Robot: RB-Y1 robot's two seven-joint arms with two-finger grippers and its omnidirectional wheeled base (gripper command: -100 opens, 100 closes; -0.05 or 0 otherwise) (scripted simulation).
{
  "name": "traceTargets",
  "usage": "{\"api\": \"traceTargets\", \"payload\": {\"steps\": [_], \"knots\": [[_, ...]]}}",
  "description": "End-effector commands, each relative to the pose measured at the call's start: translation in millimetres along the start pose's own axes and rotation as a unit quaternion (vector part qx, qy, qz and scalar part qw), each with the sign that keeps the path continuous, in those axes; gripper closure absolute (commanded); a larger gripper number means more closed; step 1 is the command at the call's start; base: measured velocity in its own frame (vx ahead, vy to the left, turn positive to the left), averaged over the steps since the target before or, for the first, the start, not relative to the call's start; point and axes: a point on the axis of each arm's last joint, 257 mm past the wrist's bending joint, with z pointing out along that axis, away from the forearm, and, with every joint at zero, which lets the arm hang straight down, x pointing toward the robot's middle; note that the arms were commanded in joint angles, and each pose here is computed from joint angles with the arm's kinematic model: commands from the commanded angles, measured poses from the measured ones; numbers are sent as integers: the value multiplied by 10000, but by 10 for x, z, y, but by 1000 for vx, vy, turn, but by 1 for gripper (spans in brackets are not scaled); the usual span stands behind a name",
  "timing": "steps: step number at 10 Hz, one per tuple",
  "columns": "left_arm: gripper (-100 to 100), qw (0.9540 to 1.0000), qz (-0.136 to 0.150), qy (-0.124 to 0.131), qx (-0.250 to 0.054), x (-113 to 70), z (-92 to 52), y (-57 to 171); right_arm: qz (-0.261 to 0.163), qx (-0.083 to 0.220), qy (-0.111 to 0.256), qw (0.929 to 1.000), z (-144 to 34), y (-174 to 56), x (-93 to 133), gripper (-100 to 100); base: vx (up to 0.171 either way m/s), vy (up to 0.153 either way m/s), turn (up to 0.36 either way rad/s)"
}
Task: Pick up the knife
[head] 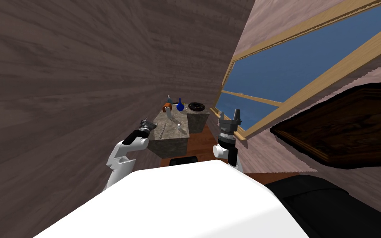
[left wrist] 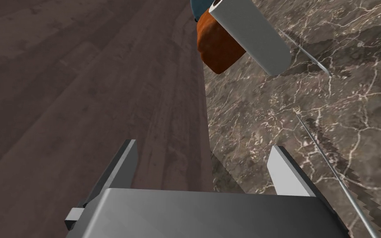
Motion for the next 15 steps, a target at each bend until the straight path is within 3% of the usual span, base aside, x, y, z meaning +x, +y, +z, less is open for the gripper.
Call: {"api": "traceTargets", "payload": {"steps": [1, 2, 3, 4, 6, 7, 8, 9, 10, 11, 13, 14, 15], "knots": [[-100, 9992, -296, -217, -145, -121, 52, 58, 0, 0, 0, 10000, 0, 0, 0, 0, 11, -2, -24], [-100, 9991, -296, -254, -176, -140, 51, 74, 0, 0, 0, 10000, 0, 0, 0, 0, 11, -1, -16], [-100, 9971, -554, -439, -287, -244, 88, 130, 0, 0, 0, 10000, 0, 0, 0, 0, 16, -2, -38], [-100, 9969, -554, -465, -308, -257, 86, 142, 0, 0, 0, 10000, 0, 0, 0, 0, 14, 0, -18], [-100, 9899, -1022, -836, -512, -460, 139, 263, 0, 0, 0, 10000, 0, 0, 0, 0, 19, 3, -39], [-100, 9887, -1072, -891, -549, -484, 133, 286, 0, 0, 0, 10000, 0, 0, 0, 0, 17, 5, -15], [-100, 9833, -1330, -1067, -633, -575, 150, 348, 0, 0, 0, 10000, 0, 0, 0, 0, 17, 4, -27], [-100, 9828, -1330, -1101, -659, -590, 144, 363, 0, 0, 0, 10000, 0, 0, 0, 0, 15, 4, -19], [-100, 9758, -1585, -1302, -759, -686, 150, 442, 0, 0, 0, 10000, 0, 0, 0, 0, 18, 5, -31], [-100, 9757, -1585, -1305, -762, -688, 149, 444, 0, 0, 0, 10000, 0, 0, 0, 0, 15, 7, -15], [-100, 9601, -2073, -1639, -916, -836, 152, 592, 0, 0, 0, 10000, 0, 0, 0, 0, 19, 10, -33], [-100, 9586, -2084, -1690, -950, -855, 140, 615, 0, 0, 0, 10000, 0, 0, 0, 0, 21, 11, -24], [-100, 9489, -2323, -1868, -1037, -924, 127, 706, 0, 0, 0, 10000, 0, 0, 0, 0, 21, 9, -27]]}}
